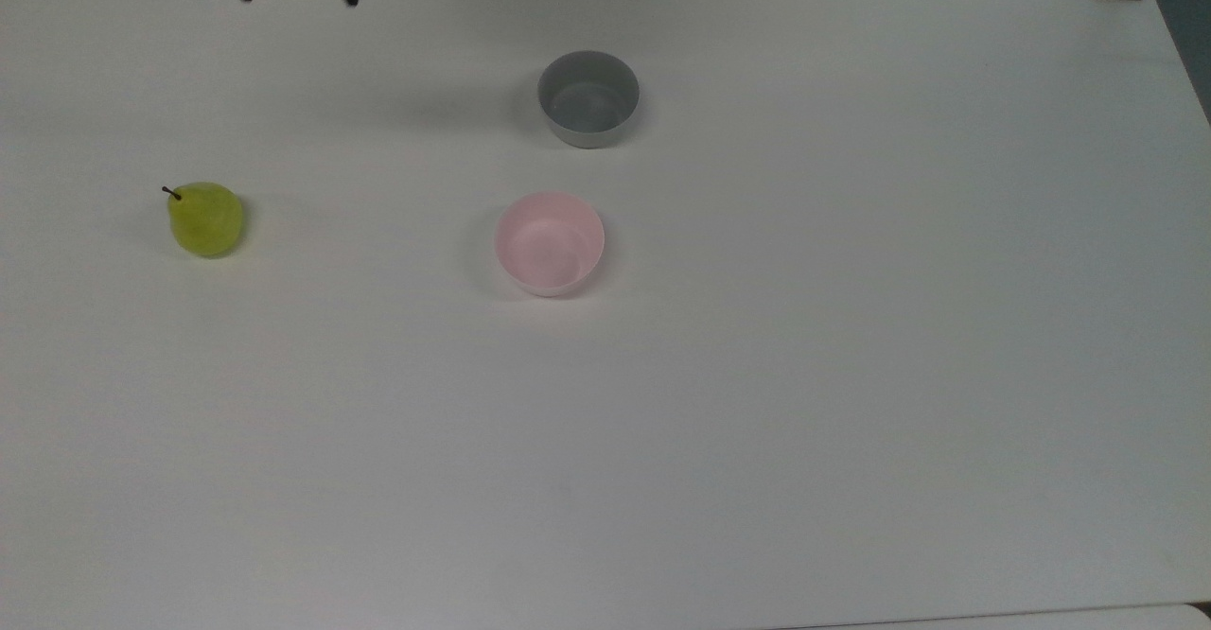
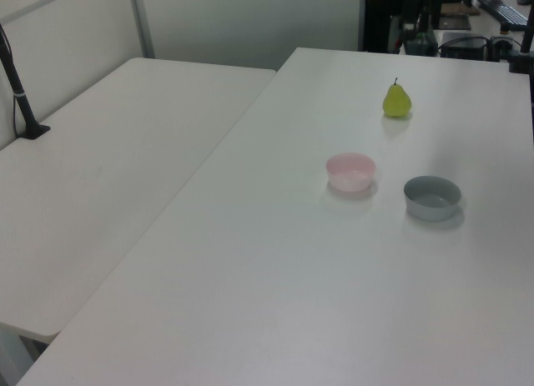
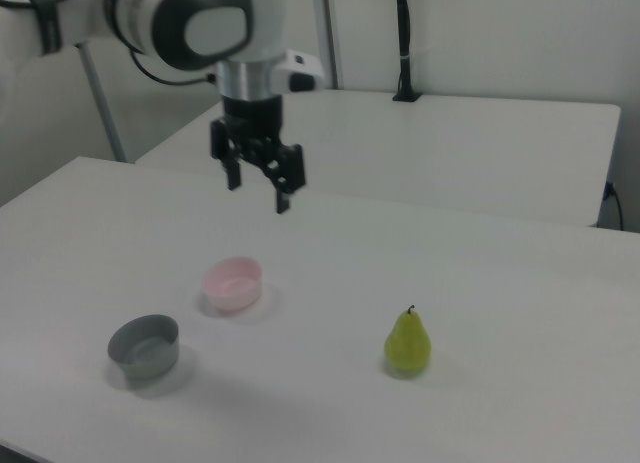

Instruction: Pick up a pear from the bowl

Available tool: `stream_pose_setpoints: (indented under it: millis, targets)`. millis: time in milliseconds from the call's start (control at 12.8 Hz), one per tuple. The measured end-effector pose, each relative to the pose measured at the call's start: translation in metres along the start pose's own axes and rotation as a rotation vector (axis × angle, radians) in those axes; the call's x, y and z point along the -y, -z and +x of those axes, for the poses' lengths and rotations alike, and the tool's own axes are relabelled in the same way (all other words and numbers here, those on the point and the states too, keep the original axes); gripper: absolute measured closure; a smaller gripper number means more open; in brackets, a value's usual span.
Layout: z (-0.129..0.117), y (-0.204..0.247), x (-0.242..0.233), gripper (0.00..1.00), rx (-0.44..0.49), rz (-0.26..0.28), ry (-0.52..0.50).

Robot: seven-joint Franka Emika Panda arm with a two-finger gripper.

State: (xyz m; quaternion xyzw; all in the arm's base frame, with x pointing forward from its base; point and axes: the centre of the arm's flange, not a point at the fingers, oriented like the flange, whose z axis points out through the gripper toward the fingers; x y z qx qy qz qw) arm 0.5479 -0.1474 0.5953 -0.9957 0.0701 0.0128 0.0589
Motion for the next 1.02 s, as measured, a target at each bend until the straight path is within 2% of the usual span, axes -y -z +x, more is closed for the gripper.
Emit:
stream_pose_setpoints:
  millis: [234, 469, 547, 782, 1016]
  targets:
    - [-0.014, 0.018, 0.060, 0.00, -0.008, 0.004, 0.049]
    - [-0.008, 0.011, 0.100, 0.00, -0.036, -0.007, 0.137]
    - [-0.004, 0.007, 0.111, 0.00, -0.049, -0.029, 0.187]
    - [0.003, 0.001, 0.112, 0.00, -0.073, -0.082, 0.232]
    - [0.006, 0.000, 0.105, 0.00, -0.078, -0.091, 0.230]
